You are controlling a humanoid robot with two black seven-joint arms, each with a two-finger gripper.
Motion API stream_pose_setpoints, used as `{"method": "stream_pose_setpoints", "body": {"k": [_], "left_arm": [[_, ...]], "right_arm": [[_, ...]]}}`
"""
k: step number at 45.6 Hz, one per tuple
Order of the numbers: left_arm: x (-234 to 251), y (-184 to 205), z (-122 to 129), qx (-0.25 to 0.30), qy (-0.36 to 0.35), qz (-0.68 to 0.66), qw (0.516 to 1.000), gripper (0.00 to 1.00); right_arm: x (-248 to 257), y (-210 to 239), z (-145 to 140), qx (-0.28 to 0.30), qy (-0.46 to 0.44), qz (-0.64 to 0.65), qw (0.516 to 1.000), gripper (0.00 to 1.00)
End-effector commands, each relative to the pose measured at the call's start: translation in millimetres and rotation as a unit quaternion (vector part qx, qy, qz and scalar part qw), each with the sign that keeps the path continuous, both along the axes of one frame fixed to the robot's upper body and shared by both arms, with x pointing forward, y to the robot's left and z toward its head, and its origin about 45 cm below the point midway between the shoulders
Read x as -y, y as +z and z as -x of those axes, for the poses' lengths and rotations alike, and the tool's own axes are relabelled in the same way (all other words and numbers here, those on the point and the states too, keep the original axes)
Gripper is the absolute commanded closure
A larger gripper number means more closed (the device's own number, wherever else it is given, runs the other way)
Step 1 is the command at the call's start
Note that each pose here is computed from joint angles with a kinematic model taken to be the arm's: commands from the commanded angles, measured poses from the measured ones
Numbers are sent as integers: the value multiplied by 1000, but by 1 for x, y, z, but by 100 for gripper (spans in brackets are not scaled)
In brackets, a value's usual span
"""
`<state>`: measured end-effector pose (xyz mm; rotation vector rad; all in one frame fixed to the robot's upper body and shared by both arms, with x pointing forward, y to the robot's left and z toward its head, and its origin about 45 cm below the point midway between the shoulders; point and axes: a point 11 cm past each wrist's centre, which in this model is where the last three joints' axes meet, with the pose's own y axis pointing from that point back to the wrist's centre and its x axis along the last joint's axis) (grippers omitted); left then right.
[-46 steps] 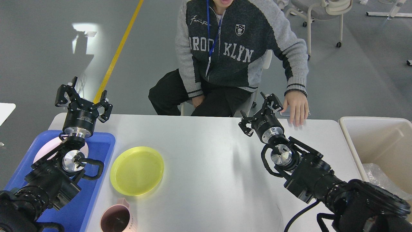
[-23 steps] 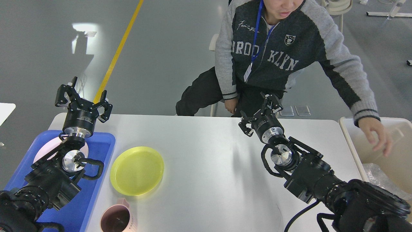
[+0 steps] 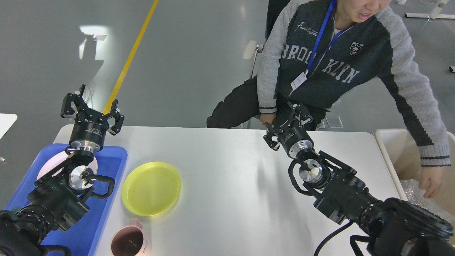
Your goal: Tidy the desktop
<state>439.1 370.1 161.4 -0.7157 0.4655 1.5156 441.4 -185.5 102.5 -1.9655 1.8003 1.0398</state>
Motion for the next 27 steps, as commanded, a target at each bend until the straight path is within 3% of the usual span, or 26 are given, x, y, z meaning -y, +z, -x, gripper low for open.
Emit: {"method": "stream_pose_setpoints", "body": {"k": [1,27], "left_arm": [[1,0,0,0,0,1,1000,3],[0,0,0,0,0,0,1000,3]], "right_arm": [[0,0,0,0,0,0,1000,0],[0,0,0,0,0,0,1000,0]]}}
